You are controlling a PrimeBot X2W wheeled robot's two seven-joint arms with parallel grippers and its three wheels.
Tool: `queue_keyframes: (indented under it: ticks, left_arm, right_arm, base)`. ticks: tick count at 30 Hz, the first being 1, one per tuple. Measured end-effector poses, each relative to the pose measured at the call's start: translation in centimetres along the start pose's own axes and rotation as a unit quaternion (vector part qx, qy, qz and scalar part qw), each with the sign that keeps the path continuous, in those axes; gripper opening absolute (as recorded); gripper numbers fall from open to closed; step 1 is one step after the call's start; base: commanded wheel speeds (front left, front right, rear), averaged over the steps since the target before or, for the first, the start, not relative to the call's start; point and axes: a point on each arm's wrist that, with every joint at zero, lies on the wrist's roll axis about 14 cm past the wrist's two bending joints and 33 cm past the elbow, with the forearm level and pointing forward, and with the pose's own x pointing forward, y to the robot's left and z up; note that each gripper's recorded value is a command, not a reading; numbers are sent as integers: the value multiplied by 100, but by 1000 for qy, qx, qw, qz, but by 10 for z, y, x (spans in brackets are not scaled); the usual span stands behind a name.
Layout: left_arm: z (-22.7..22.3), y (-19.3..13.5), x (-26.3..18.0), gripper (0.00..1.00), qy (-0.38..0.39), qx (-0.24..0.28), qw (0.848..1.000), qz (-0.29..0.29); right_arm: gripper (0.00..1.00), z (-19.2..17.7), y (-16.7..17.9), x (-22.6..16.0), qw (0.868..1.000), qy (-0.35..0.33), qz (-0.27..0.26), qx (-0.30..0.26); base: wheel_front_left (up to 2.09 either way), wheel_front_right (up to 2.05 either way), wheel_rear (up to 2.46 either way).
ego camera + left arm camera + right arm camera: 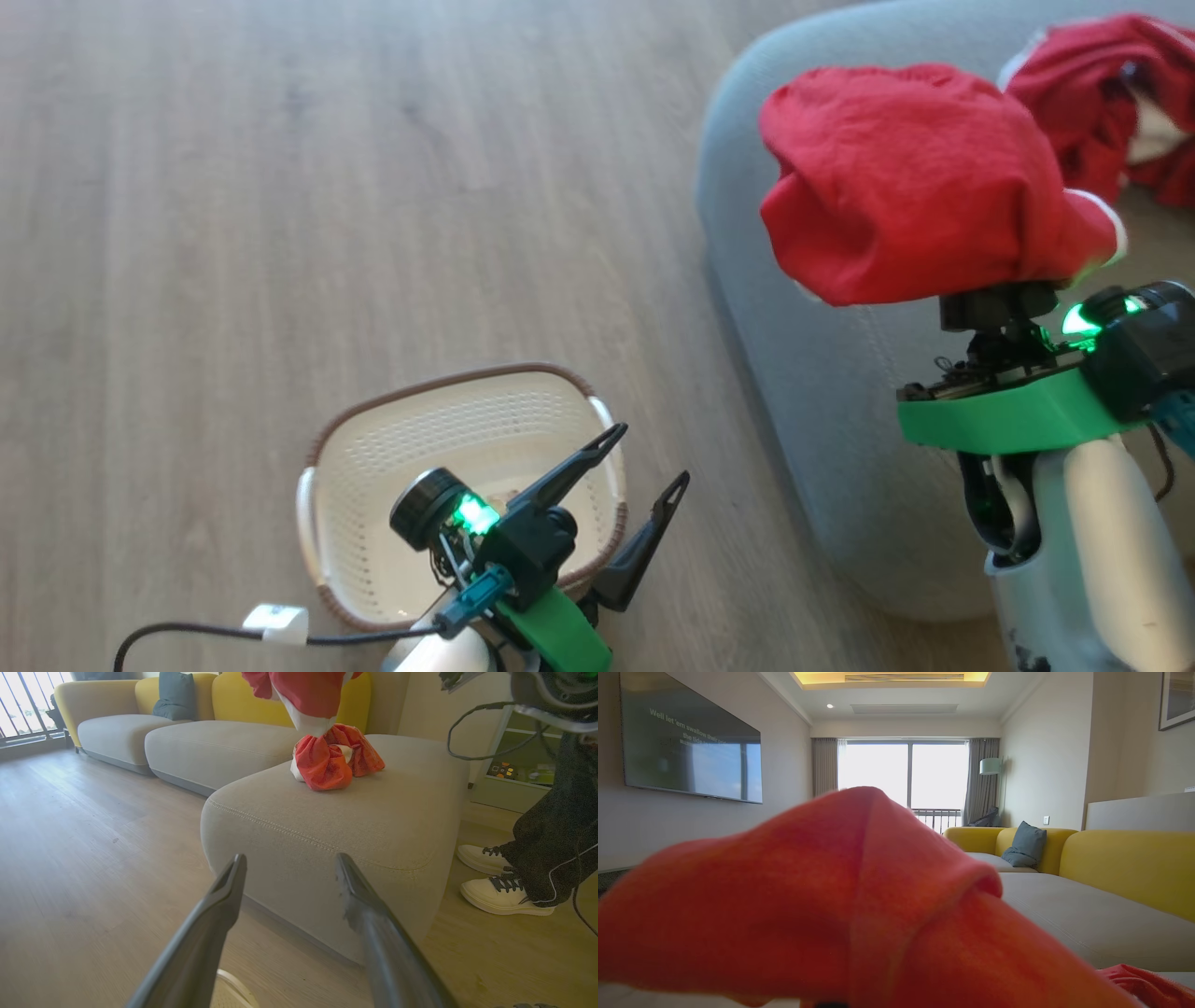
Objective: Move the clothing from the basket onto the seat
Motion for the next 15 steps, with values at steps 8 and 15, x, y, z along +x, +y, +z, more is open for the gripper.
queue_keyframes:
  ticks: [8, 15]
  left_arm:
    - [-11, -29, 26, 100, 5, -17, 997, -75]
    - [-14, -60, 42, 100, 3, -29, 990, -137]
  right_arm:
    - [0, 7, -53, -25, 996, 11, -75, -43]
    - [0, 27, -90, -55, 988, 12, -134, -81]
  base:
    - [0, 0, 0]
    - [0, 0, 0]
